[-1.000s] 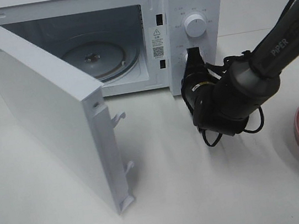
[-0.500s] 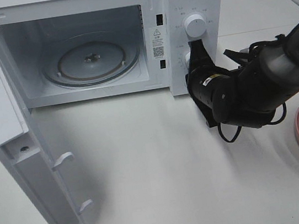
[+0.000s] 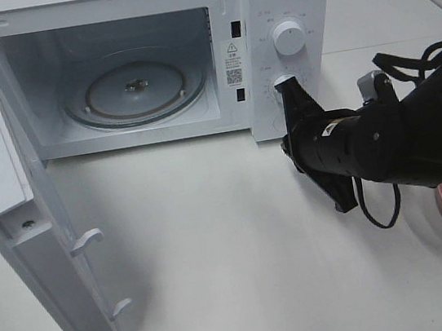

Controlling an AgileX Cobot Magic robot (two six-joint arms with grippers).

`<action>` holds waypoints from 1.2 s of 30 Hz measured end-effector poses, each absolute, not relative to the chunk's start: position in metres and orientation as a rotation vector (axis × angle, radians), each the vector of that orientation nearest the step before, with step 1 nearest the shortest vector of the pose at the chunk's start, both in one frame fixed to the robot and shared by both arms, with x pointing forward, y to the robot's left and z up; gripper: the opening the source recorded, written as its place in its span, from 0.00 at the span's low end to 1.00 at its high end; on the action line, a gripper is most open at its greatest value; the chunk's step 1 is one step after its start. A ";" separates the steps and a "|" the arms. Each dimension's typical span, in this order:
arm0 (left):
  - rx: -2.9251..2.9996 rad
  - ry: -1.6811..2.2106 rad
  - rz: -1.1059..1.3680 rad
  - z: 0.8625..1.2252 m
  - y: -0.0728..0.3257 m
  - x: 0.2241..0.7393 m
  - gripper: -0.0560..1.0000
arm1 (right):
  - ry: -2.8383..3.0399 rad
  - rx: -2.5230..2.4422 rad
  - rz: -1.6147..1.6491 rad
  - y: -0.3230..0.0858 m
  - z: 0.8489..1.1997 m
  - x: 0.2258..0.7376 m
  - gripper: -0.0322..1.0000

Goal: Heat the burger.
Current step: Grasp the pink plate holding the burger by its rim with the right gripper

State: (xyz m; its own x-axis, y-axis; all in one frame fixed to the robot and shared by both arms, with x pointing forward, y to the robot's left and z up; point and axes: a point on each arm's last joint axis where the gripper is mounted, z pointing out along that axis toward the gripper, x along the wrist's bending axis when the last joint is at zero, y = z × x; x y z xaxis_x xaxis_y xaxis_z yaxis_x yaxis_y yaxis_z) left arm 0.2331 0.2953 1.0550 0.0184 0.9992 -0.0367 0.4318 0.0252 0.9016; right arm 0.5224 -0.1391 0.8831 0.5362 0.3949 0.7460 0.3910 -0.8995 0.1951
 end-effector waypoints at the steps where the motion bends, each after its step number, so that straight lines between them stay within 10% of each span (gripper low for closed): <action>1: 1.516 1.523 0.921 1.055 0.295 0.233 0.97 | 0.766 2.740 1.311 -0.139 0.885 0.520 0.05; 36: 1.516 1.523 0.921 1.055 0.295 0.233 0.97 | 2.586 1.665 0.412 -0.151 0.959 0.449 0.14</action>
State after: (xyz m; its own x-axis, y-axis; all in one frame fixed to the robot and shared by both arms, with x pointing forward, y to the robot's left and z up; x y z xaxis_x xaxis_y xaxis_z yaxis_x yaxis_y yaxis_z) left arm 0.2331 0.2953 1.0550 0.0184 0.9992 -0.0367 0.4318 0.0252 0.9016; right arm 0.4493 -0.1514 0.9589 -0.4236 0.8991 0.1106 0.8890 0.3891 0.2415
